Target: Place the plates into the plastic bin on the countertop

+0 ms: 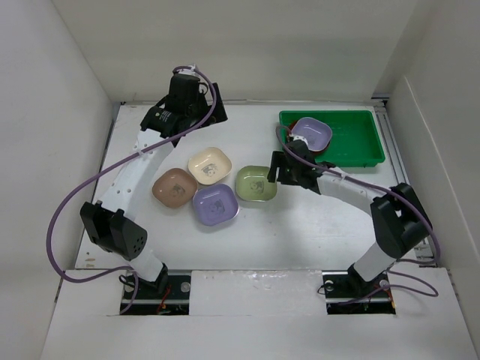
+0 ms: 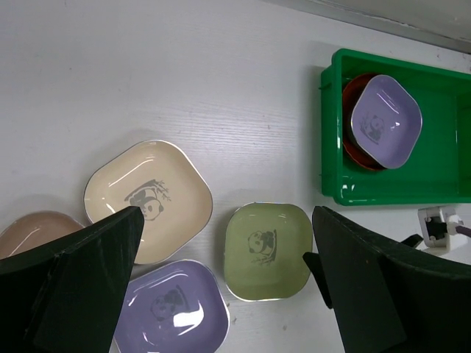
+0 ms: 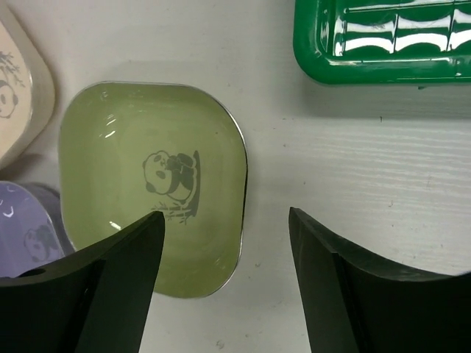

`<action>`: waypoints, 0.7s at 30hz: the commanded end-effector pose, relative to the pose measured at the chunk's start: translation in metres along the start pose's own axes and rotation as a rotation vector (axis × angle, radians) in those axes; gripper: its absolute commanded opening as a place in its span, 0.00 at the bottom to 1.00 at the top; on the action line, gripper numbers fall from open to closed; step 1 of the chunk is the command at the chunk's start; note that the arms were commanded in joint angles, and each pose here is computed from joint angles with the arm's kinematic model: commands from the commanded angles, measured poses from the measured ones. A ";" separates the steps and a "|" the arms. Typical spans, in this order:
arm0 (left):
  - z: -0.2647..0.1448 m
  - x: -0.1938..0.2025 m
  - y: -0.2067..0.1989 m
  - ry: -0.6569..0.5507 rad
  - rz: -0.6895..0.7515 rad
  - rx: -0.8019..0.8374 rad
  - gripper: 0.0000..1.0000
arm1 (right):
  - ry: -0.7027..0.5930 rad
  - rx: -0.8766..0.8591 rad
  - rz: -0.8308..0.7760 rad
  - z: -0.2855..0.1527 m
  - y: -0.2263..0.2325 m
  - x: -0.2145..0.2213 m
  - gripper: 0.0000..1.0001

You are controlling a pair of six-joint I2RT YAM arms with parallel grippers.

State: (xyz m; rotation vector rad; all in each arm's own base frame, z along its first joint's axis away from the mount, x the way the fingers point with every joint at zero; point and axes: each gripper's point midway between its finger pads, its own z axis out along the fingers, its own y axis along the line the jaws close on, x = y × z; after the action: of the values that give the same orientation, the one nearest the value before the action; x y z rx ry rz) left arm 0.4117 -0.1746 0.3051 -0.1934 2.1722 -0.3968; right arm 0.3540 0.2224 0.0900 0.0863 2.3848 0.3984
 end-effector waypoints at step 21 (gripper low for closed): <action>-0.031 -0.029 -0.003 -0.088 -0.010 0.006 1.00 | -0.063 0.056 0.056 0.015 0.004 -0.031 0.00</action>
State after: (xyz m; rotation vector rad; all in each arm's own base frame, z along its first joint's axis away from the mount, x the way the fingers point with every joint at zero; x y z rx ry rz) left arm 0.4085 -0.1709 0.3048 -0.2001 2.1853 -0.3765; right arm 0.3667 0.2256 0.0465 0.1579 2.4607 0.3399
